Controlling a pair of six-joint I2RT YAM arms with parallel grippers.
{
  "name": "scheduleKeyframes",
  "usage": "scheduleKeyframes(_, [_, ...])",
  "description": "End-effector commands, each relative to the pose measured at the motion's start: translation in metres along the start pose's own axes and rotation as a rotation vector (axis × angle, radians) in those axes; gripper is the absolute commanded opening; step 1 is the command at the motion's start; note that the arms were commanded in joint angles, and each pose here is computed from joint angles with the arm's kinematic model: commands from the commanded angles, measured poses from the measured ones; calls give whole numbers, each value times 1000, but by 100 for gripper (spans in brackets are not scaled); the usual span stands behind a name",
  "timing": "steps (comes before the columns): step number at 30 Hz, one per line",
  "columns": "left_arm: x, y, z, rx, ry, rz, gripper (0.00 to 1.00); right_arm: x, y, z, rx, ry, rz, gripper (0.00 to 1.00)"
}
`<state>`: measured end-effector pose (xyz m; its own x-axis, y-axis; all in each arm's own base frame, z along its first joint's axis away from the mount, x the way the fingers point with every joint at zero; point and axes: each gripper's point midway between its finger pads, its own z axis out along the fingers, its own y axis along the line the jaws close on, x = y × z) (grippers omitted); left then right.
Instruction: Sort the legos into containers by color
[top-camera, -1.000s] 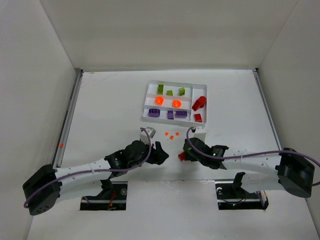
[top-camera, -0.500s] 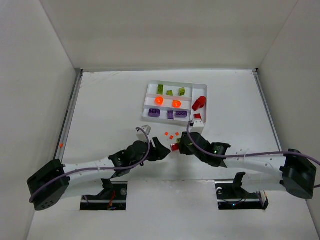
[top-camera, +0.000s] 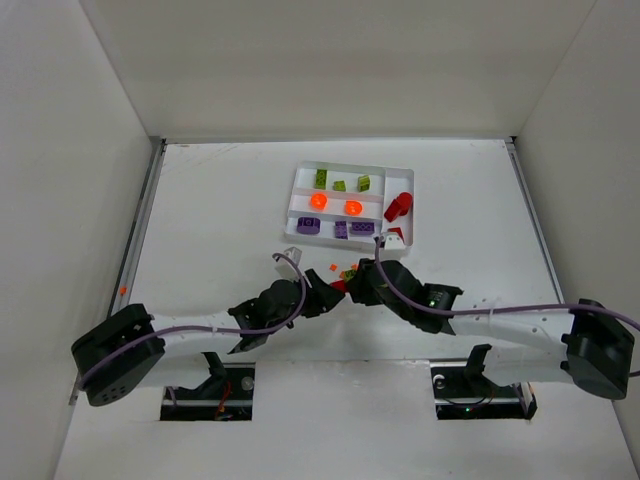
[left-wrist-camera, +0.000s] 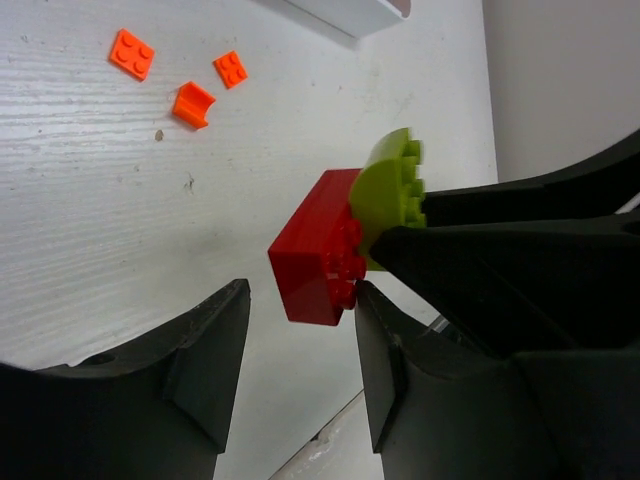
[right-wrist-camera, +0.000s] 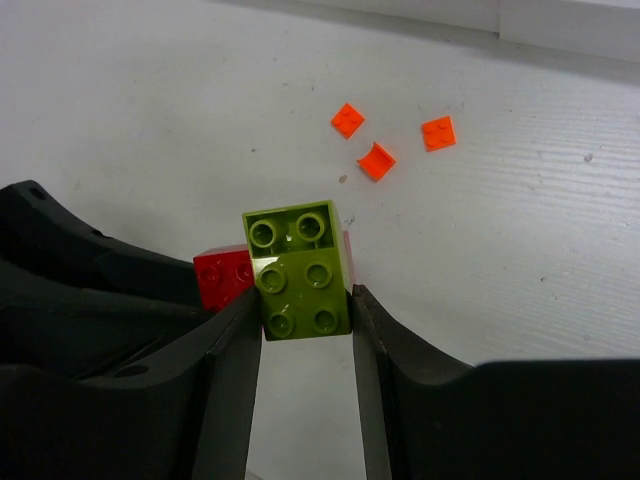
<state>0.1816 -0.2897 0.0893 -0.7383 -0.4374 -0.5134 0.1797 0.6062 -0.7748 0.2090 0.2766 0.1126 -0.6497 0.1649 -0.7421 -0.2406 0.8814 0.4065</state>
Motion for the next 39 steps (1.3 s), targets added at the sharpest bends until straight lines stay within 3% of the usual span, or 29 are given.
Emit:
scheduleKeyframes(1, [-7, -9, 5, 44, -41, -44, 39, -21, 24, -6, -106, -66, 64, 27])
scheduleKeyframes(5, [-11, -11, 6, 69, -65, -64, 27, -16, 20, -8, -108, -54, 66, 27])
scheduleKeyframes(8, [-14, -16, 6, 87, -76, -54, 24, -16, 17, -8, -105, -56, 71, 27])
scheduleKeyframes(15, [-14, -14, 6, 82, -93, -10, 24, -16, 14, -8, -98, -50, 71, 27])
scheduleKeyframes(20, [-18, -11, 7, 68, -119, 1, 36, -17, 15, -7, -103, -44, 75, 27])
scheduleKeyframes(24, [-20, -15, 6, 89, -134, 10, 39, -20, 14, -5, -110, -42, 87, 27])
scheduleKeyframes(35, [-33, -30, 3, 165, -178, -9, 35, -23, 9, -9, -132, -40, 132, 27])
scheduleKeyframes(39, [-29, -33, 6, 177, -166, -7, 28, -24, 12, -10, -150, -39, 137, 27])
